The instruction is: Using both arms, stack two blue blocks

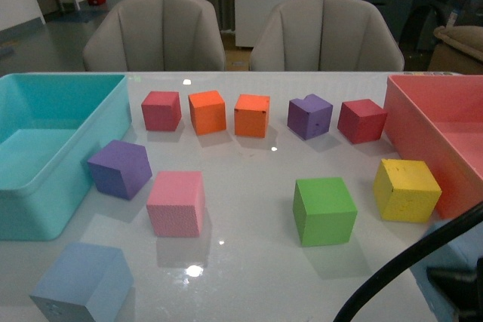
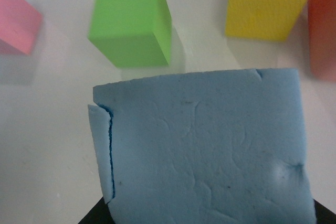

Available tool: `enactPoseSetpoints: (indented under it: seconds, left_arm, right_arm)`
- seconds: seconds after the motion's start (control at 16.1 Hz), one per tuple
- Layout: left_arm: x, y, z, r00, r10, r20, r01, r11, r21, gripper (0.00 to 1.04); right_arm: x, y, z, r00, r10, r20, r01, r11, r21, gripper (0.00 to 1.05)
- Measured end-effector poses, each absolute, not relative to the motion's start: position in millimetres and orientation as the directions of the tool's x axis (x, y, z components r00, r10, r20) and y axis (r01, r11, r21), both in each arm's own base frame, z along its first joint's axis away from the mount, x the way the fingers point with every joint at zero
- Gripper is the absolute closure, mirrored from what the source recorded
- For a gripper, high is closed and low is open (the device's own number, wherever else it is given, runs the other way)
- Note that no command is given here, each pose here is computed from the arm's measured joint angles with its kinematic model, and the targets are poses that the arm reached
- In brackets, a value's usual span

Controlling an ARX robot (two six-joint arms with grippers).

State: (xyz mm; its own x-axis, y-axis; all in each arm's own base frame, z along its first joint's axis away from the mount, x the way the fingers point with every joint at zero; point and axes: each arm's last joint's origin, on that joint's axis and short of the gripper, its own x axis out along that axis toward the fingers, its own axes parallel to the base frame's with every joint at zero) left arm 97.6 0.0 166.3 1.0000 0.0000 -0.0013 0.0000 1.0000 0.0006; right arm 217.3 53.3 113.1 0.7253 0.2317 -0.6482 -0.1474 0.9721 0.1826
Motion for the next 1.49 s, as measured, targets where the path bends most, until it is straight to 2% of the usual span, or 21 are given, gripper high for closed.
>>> enactPoseSetpoints:
  seconds: [0.19, 0.62, 0.81, 1.18, 1.49]
  left_arm:
    - [97.6, 0.0, 166.3, 1.0, 0.0, -0.002, 0.0, 1.0, 0.001, 0.07]
    - [97.6, 0.0, 166.3, 1.0, 0.0, -0.002, 0.0, 1.0, 0.001, 0.07]
    - [97.6, 0.0, 166.3, 1.0, 0.0, -0.001, 0.0, 1.0, 0.001, 0.07]
    - [97.6, 0.0, 166.3, 1.0, 0.0, -0.002, 0.0, 1.0, 0.001, 0.07]
    - [97.6, 0.0, 166.3, 1.0, 0.0, -0.001, 0.0, 1.0, 0.001, 0.07]
  right_arm:
    - [254.8, 76.7, 152.2, 0.791, 0.266, -0.551, -0.185, 0.963, 0.198, 0.6]
    - [379.3, 160.9, 158.1, 0.74, 0.299, -0.602, -0.216, 0.954, 0.208, 0.61]
    - [392.0, 171.4, 152.7, 0.726, 0.301, -0.618, -0.218, 0.953, 0.209, 0.61]
    - [436.5, 203.8, 108.1, 0.65, 0.28, -0.706, -0.182, 0.96, 0.213, 0.61]
    - [451.5, 216.2, 86.6, 0.621, 0.206, -0.756, -0.057, 0.974, 0.219, 0.61]
